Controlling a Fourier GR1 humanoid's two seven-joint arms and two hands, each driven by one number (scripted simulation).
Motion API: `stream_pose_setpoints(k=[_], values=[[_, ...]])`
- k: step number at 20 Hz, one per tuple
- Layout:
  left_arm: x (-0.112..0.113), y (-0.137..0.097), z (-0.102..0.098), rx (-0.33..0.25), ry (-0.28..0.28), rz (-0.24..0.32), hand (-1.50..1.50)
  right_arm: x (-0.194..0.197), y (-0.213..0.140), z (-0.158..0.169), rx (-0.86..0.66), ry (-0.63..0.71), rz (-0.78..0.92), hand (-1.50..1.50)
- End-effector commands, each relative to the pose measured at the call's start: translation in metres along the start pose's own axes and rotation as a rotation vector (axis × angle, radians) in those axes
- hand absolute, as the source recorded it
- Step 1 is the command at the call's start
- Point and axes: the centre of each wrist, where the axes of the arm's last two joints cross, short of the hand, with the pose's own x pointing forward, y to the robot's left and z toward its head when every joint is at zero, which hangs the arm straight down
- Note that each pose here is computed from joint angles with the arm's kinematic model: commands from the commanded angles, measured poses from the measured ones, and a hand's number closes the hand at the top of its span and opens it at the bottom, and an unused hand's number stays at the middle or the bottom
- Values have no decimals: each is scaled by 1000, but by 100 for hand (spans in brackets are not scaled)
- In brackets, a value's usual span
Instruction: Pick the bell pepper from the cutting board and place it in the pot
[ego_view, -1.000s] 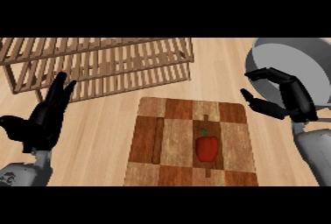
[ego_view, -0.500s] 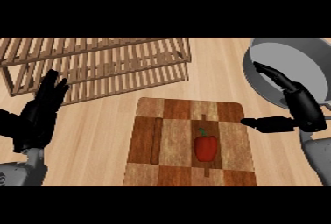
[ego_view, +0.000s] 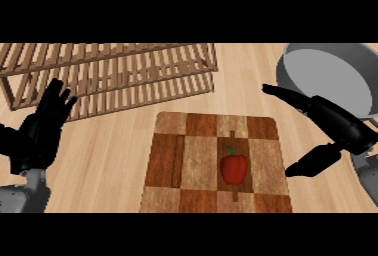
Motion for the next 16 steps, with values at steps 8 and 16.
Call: stream_pose_setpoints(k=[8,16], values=[[1,-18,-11,-8,-62,1,0,81,36,-36,303,195,188,-150],[13,-9,-2,-11,-68,5,0,83,70,-29,327,225,158,-150]])
